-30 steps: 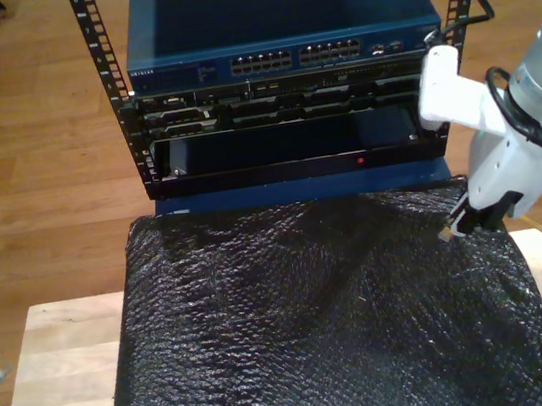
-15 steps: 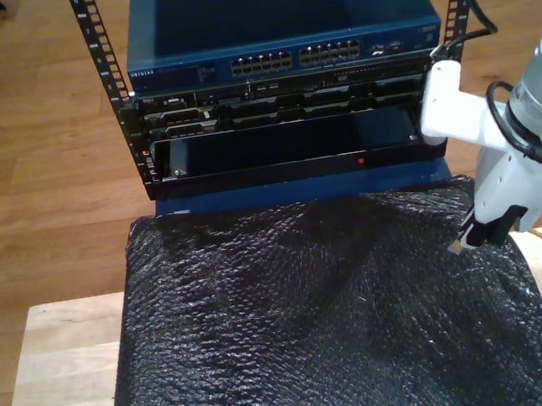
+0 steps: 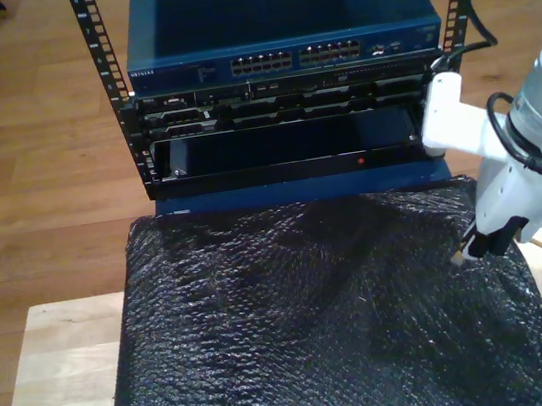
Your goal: Grab the cable and plug it in
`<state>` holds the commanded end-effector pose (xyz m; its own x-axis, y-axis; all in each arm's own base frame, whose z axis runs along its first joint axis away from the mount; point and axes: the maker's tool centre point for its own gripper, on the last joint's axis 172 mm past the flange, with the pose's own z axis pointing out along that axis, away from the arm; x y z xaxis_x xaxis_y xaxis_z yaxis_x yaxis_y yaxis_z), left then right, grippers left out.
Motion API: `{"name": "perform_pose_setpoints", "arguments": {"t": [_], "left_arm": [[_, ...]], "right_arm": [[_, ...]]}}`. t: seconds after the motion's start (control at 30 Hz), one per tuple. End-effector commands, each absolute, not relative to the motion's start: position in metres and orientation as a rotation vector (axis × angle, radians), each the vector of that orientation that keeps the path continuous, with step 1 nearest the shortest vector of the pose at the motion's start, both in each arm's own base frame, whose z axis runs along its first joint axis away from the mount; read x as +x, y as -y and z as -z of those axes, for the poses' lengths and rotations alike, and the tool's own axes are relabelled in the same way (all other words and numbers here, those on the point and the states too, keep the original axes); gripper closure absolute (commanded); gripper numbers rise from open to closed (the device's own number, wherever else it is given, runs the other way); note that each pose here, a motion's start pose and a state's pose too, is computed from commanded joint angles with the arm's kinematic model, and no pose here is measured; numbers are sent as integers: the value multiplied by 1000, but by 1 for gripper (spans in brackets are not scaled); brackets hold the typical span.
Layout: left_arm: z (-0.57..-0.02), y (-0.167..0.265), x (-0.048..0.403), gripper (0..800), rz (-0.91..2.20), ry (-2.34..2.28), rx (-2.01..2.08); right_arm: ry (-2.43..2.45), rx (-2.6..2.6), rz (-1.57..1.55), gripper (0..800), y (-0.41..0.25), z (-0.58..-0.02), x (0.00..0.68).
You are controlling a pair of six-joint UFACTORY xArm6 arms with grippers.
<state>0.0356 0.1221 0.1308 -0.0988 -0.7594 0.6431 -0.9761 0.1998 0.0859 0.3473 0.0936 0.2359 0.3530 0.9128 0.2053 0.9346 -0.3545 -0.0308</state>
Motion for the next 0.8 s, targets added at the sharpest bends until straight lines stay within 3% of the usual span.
{"name": "perform_pose_setpoints", "arguments": {"t": [0.8], "left_arm": [[-72,-109,13,0,-509,2087,1571]], "right_arm": [[1708,-2437,195,800,-103,-221,343]]}}
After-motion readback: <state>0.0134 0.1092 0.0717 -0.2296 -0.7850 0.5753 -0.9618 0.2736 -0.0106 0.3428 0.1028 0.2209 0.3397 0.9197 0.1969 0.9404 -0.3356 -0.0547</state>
